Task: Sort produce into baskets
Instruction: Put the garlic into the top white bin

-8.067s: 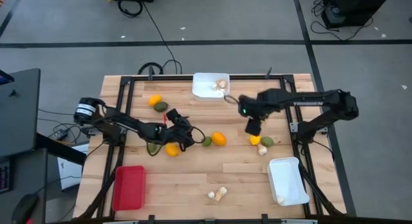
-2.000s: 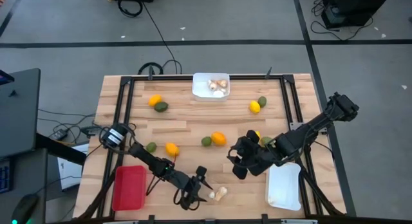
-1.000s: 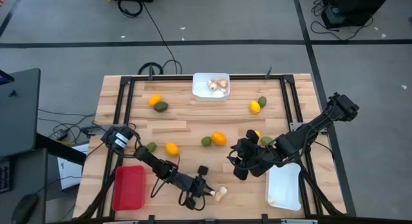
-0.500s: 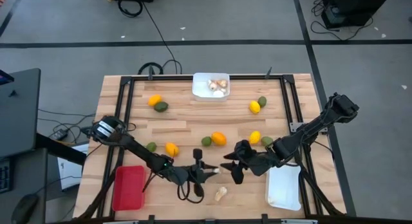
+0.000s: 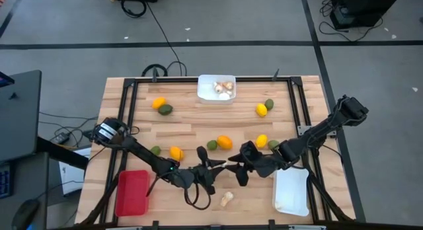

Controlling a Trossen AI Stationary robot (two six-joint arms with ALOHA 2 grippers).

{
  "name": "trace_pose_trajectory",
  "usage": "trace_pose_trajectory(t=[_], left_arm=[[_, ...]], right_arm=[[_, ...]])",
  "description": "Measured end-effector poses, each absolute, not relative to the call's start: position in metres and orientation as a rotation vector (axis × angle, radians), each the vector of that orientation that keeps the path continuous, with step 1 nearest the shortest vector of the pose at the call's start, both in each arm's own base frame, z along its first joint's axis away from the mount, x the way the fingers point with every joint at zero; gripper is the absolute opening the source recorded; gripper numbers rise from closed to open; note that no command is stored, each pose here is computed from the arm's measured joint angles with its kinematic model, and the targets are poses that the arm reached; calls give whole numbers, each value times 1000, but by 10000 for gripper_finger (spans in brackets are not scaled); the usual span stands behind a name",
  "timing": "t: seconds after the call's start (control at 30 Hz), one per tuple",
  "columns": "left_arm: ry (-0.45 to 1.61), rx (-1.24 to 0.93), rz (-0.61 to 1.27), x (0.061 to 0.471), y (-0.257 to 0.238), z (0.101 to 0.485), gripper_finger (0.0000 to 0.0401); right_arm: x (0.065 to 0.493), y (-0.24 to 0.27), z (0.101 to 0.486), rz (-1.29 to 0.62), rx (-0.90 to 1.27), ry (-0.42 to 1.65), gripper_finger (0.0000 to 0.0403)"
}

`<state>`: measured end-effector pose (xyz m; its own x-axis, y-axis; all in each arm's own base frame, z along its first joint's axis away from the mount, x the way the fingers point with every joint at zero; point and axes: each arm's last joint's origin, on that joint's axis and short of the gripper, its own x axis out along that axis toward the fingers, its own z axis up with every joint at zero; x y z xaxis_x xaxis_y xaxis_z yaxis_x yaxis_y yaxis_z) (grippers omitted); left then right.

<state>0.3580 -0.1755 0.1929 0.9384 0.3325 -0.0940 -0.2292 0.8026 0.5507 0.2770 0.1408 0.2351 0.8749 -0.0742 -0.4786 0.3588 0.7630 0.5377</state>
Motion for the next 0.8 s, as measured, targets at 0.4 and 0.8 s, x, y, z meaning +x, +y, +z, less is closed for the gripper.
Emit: trace_pose_trajectory(t=[0.4,0.8], left_arm=[[184,565,317,363,-172,198,86],[188,568,281,360,-178,196,152]], right_arm=[[278,140,235,-204,648,480,125],[279,140,235,-167,584,487,29]])
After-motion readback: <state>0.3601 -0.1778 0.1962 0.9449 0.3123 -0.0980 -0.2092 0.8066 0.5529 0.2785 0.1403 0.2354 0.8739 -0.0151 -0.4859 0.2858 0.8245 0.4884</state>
